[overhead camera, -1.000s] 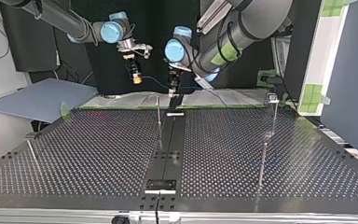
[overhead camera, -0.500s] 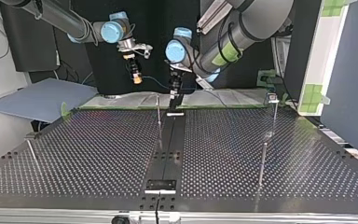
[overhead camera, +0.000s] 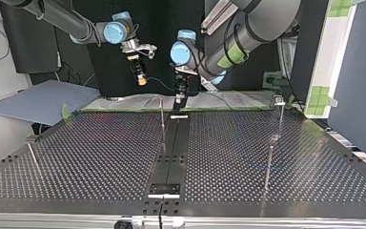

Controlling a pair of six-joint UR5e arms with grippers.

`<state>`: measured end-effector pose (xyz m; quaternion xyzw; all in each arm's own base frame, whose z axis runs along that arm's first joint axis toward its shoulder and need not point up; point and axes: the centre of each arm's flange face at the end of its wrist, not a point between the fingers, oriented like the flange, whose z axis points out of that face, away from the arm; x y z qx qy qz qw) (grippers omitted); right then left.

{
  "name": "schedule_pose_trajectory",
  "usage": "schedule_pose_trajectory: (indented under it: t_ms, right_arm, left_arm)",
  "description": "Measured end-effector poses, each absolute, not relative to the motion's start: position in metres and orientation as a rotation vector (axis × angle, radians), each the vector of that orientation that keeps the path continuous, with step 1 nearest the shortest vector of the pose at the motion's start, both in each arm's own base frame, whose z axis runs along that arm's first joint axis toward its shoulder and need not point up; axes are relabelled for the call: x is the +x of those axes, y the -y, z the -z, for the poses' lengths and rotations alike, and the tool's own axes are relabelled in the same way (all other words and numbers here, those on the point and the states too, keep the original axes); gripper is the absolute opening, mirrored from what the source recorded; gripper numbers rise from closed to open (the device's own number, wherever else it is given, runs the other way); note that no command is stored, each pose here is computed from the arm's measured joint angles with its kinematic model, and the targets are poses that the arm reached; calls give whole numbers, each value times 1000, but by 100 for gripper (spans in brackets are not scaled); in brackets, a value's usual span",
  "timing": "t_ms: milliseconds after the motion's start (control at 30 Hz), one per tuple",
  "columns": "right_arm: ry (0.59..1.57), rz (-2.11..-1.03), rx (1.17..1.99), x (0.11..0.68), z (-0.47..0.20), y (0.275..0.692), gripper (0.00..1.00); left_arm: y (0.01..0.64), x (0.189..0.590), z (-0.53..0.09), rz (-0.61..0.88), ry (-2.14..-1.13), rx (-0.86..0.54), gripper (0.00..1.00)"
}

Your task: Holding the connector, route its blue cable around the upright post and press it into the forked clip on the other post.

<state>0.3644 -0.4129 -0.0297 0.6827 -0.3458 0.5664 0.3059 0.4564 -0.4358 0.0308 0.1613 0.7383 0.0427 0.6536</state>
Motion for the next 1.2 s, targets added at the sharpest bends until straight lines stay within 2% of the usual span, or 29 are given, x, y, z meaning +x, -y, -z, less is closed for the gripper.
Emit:
schedule_pose_trajectory:
  t_ms: [567,600,633,667,700,733,767,800,1067,1100,1133,1167,1200]
  right_arm:
    - [914,-1500,1813,366,30,411,0]
    - [914,-1500,1813,366,30,411,0]
    - [913,-1500,1813,366,30,411,0]
    - [912,-1499,1813,366,30,411,0]
    - [912,-1499,1814,366,30,411,0]
    - [911,-1499,1814,366,30,411,0]
    - [911,-1498,1814,366,30,411,0]
    - [911,-1498,1814,366,30,411,0]
    - [912,-1494,1817,365,30,411,0]
    - [912,-1494,1817,365,30,411,0]
    - [912,-1495,1817,365,30,411,0]
    - [912,-1494,1817,365,30,411,0]
    - [913,-1494,1817,365,30,411,0]
  left_arm:
    - [431,459,-30,-196,-1660,455,98]
    - [432,459,-30,-193,-1661,454,84]
    - [432,459,-30,-188,-1662,454,84]
    - [432,459,-30,-179,-1663,453,61]
    - [433,459,-30,-171,-1663,452,47]
    - [433,459,-30,-162,-1662,452,47]
    - [434,459,-30,-150,-1660,454,33]
    - [435,459,-31,-142,-1657,455,30]
    - [437,462,-32,-140,-1637,455,30]
    - [436,462,-32,-148,-1637,453,21]
    - [435,462,-32,-157,-1637,452,21]
    - [435,462,-32,-170,-1637,450,14]
    - [434,462,-32,-179,-1638,448,2]
